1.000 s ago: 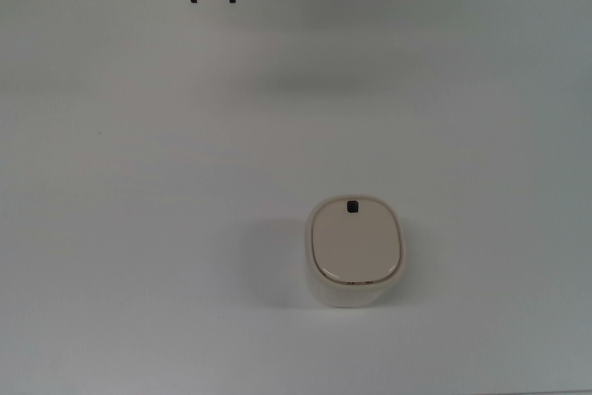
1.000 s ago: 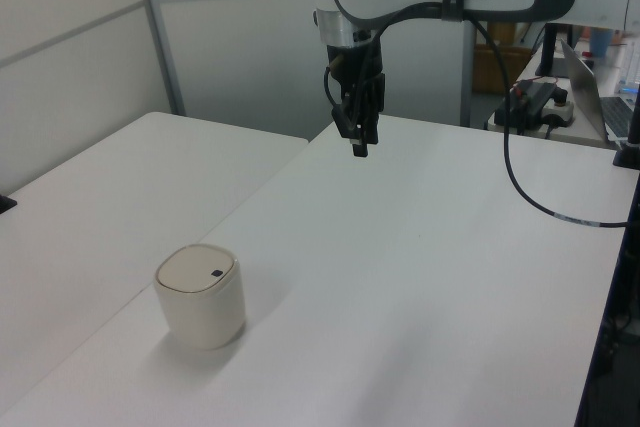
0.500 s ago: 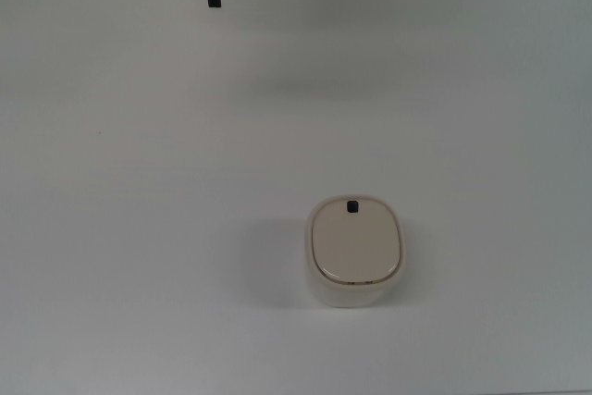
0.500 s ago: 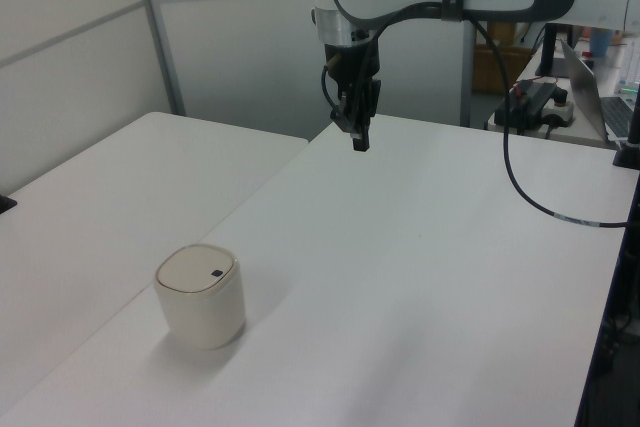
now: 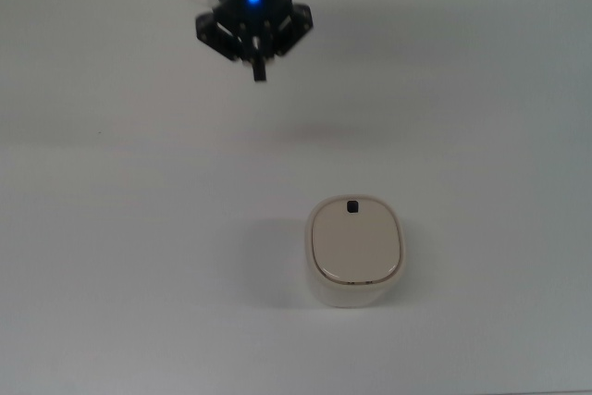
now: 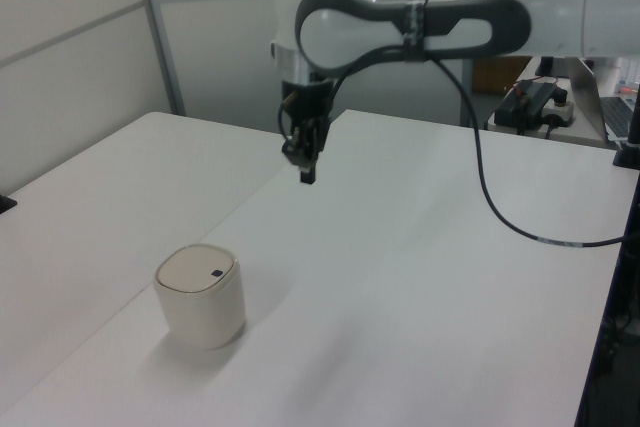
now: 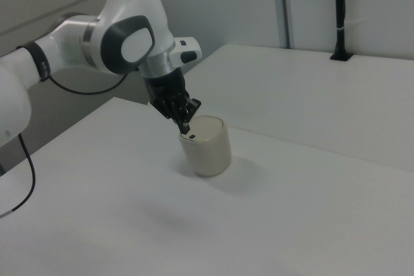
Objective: Open the trash can
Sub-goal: 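Move the gripper over the cream trash can and lower toward its lid button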
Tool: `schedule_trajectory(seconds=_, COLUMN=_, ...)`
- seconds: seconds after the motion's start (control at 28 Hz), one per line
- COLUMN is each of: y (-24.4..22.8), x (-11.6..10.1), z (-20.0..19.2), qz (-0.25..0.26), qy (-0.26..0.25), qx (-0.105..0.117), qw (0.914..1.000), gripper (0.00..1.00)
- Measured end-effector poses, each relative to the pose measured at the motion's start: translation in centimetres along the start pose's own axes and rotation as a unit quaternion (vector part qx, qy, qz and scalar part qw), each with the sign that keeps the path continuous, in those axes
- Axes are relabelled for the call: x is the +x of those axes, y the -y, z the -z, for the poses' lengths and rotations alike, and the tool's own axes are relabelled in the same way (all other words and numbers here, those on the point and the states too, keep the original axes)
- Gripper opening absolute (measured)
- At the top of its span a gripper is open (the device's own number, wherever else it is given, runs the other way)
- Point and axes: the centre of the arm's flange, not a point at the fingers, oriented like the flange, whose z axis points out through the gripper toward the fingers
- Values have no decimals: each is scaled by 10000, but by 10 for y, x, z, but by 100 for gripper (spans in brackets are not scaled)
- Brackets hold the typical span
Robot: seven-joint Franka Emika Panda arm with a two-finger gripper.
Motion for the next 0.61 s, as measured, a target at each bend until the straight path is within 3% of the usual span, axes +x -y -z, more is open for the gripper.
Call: schedule_trajectory(seconds=0.61, y=49, x=53, z=-78, qz=325, qy=-812, qx=57, qw=9962, gripper=1)
